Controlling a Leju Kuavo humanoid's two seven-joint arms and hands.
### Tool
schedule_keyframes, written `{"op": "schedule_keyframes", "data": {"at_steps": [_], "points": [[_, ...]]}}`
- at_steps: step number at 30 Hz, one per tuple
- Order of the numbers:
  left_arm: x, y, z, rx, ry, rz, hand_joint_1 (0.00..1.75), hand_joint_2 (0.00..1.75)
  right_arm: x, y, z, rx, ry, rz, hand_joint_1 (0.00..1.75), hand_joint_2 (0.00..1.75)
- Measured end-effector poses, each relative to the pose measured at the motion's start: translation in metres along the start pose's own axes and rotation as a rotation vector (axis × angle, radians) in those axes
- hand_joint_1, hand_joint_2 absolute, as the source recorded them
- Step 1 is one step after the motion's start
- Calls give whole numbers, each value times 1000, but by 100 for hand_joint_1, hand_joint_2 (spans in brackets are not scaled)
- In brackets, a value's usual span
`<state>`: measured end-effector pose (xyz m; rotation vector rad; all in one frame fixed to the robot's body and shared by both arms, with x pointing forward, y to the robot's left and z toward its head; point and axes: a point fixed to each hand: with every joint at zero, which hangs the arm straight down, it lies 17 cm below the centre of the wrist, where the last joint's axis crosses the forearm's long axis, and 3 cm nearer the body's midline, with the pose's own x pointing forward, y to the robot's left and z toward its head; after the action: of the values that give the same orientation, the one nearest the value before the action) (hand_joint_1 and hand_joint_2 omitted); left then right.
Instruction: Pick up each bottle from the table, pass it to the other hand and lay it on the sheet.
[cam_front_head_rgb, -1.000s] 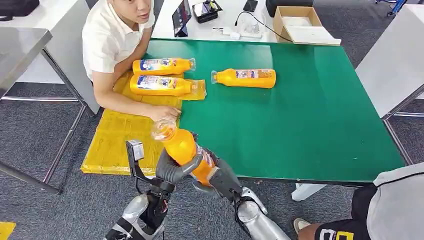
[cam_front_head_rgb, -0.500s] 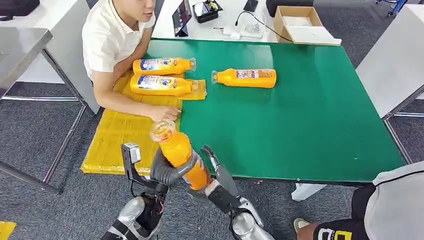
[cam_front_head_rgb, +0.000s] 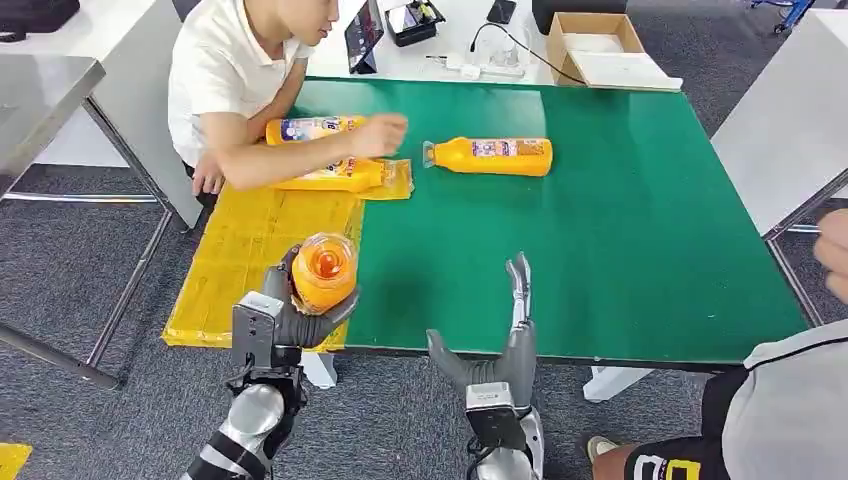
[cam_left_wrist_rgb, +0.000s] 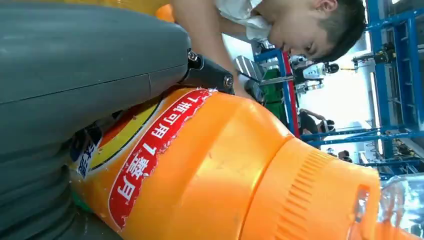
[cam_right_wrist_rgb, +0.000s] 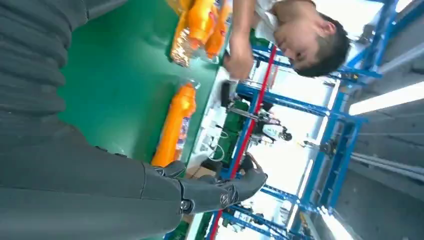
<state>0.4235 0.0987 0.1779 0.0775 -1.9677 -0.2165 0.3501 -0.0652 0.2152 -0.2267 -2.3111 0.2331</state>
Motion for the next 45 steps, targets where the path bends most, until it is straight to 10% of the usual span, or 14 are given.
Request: {"op": "schedule_keyframes", "data": {"at_steps": [11,19,25,43,44,45], "points": [[-11,18,-33,49,-144,-658,175,175,33,-48,-32,-169,-81,17,0,175],[-101,5,-34,-164,24,-998,175,175,41,-38,-40,-167,-89,-43,0,175],[-164,-8,-14,-381,216,-1060,175,175,32,-24,-42,-143,-62,-73,0,175],[-183,-10,-14,-454,299,-1077,175,175,22,-13,-40,-114,-41,-74,0,175],[-185,-9,-14,-462,316,-1075,162,175,21,-12,-40,-114,-37,-80,0,175],[-186,-8,-15,-465,333,-1071,17,175,21,-11,-40,-111,-35,-84,0,175]]}}
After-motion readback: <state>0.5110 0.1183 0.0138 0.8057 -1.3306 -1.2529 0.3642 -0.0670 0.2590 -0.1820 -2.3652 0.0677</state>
